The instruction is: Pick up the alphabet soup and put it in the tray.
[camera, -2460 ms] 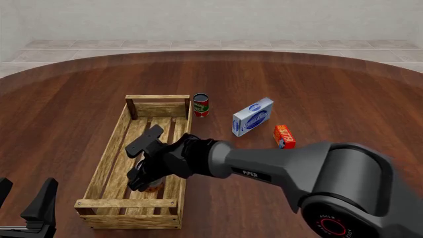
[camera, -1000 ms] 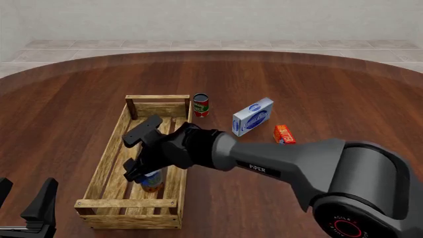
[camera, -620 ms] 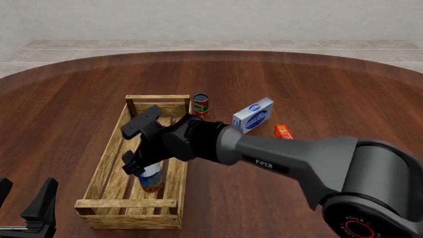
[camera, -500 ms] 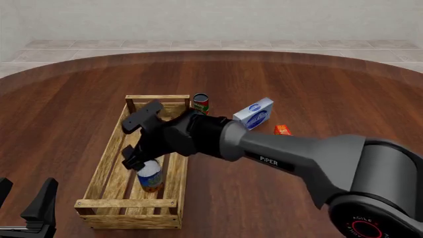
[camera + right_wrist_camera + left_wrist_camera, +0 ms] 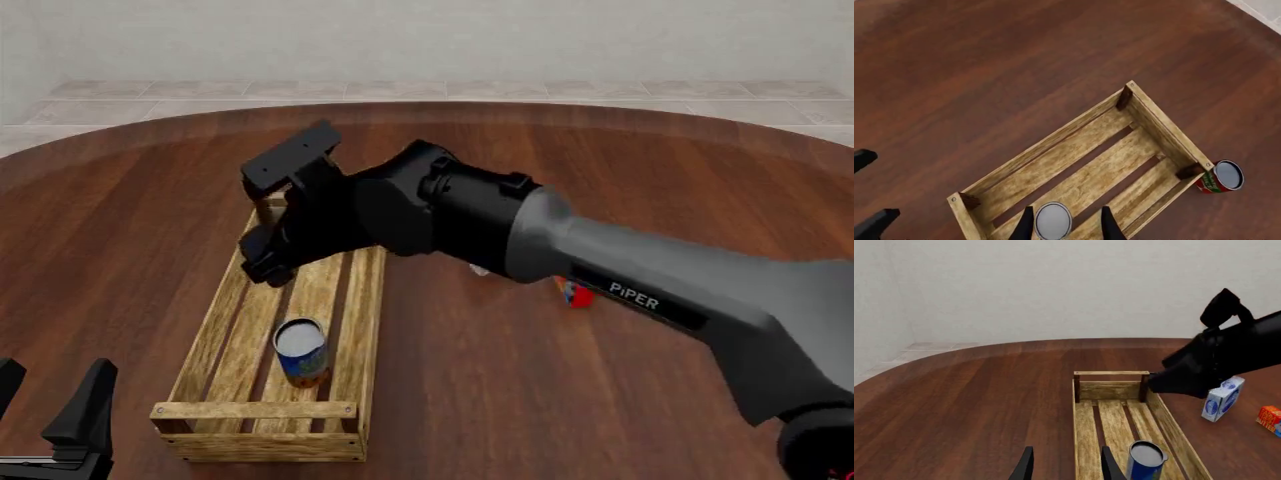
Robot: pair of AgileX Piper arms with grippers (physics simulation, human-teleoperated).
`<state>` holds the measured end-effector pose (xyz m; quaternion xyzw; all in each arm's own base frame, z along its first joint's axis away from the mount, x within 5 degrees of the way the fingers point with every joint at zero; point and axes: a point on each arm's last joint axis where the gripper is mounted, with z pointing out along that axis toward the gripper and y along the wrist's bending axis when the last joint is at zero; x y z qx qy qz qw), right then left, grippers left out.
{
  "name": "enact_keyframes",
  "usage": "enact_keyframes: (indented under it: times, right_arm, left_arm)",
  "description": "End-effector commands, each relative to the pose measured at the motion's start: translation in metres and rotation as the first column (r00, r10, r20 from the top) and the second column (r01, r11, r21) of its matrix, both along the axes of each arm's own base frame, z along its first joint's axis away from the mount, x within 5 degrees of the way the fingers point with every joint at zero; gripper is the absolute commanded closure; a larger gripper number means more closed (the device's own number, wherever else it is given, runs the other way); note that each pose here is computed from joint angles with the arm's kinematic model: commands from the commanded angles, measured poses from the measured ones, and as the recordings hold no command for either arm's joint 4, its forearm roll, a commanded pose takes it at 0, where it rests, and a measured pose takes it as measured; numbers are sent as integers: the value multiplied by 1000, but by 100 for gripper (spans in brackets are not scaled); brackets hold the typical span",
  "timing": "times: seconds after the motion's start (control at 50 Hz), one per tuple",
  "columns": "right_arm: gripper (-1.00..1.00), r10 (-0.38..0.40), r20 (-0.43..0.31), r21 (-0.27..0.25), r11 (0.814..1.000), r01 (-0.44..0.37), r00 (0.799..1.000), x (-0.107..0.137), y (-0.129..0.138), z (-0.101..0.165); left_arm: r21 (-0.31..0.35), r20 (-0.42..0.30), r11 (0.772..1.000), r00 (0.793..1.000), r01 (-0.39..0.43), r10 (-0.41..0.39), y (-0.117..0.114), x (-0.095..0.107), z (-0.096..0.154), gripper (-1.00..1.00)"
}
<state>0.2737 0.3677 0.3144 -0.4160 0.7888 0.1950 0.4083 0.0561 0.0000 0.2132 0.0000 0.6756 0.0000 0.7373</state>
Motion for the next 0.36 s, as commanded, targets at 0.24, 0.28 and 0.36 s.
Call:
enact_keyframes:
  times: [0.24,0.28,0.36]
  right_arm:
    - [-100,-11,86,71,997,5,996,-27,-53,65]
    - [-100,-12,91,75,997,6,996,-30,-58,68]
    - [-100,-20,99,86,996,12,995,-35,-68,74]
  left_arm:
    - [0,0,1000,1000,0,0,0,0,0,-100]
    - [0,0,1000,1000,0,0,0,0,0,-100]
    - [0,0,1000,1000,0,0,0,0,0,-100]
